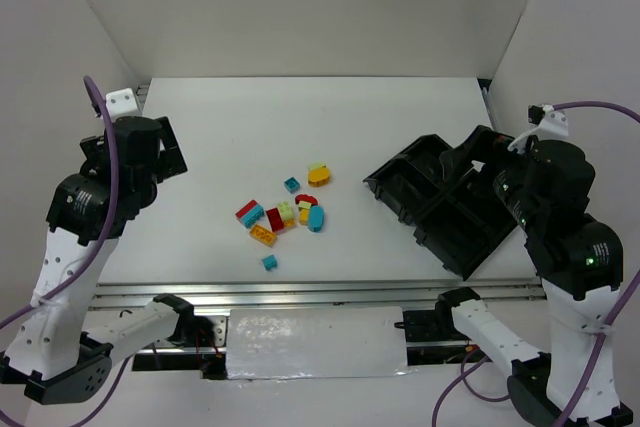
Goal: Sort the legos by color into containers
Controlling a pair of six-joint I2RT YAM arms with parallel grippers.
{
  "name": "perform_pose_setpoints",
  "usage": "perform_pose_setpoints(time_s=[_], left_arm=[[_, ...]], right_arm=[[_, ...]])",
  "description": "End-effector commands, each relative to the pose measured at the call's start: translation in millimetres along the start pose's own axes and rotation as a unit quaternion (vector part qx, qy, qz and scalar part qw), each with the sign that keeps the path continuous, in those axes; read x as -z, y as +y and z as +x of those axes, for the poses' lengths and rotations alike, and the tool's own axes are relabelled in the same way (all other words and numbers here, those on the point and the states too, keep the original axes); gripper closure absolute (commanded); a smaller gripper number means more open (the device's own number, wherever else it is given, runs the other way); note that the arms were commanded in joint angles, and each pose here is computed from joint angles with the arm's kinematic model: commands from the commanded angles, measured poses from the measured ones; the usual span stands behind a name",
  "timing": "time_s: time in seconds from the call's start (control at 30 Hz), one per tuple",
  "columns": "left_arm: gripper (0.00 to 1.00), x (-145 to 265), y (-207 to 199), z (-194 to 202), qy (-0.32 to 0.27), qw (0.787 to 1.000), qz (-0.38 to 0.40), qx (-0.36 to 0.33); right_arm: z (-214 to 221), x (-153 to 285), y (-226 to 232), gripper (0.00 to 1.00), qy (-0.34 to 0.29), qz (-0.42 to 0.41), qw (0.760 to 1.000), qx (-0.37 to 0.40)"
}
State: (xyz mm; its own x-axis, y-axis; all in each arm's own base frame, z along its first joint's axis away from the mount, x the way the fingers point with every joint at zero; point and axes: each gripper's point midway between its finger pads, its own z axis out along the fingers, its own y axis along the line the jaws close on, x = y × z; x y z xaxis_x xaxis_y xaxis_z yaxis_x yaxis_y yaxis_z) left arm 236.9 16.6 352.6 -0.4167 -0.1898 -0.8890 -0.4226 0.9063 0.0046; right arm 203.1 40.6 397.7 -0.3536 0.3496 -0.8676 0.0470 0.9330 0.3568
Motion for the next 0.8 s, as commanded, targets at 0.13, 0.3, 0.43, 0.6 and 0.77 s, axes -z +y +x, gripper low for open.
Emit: perform_pose_setpoints(time_s=[0.13, 0.3, 0.43, 0.6, 0.77], left_arm=[[0.0, 1.5, -1.2, -2.9, -0.007, 1.0, 0.005, 0.013], [0.01, 3.2, 0.5, -3.3, -0.008, 1.0, 0.001, 0.019], [0.0, -0.9, 2.9, 3.6, 0.001, 1.0, -0.014, 0.024], [0.0, -5.2, 7.8, 15.3, 0.017, 0.998, -0.04, 0.043], [0.0, 1.6, 11.3, 16.0, 0.032, 0.995, -0.051, 0.076]], right_arm=[[-4.0, 6.8, 1.6, 0.0, -0.009, -0.008, 1.0, 0.005], [13.4, -5.4, 11.6, 0.0, 0.037, -0.036, 0.999, 0.017], [56.0, -27.3, 46.5, 0.0, 0.121, -0.092, 0.988, -0.002], [154.7, -64.6, 124.8, 0.0, 0.217, -0.1, 0.97, 0.047], [248.9, -102.9, 184.6, 0.01, 0.263, -0.08, 0.959, 0.074]])
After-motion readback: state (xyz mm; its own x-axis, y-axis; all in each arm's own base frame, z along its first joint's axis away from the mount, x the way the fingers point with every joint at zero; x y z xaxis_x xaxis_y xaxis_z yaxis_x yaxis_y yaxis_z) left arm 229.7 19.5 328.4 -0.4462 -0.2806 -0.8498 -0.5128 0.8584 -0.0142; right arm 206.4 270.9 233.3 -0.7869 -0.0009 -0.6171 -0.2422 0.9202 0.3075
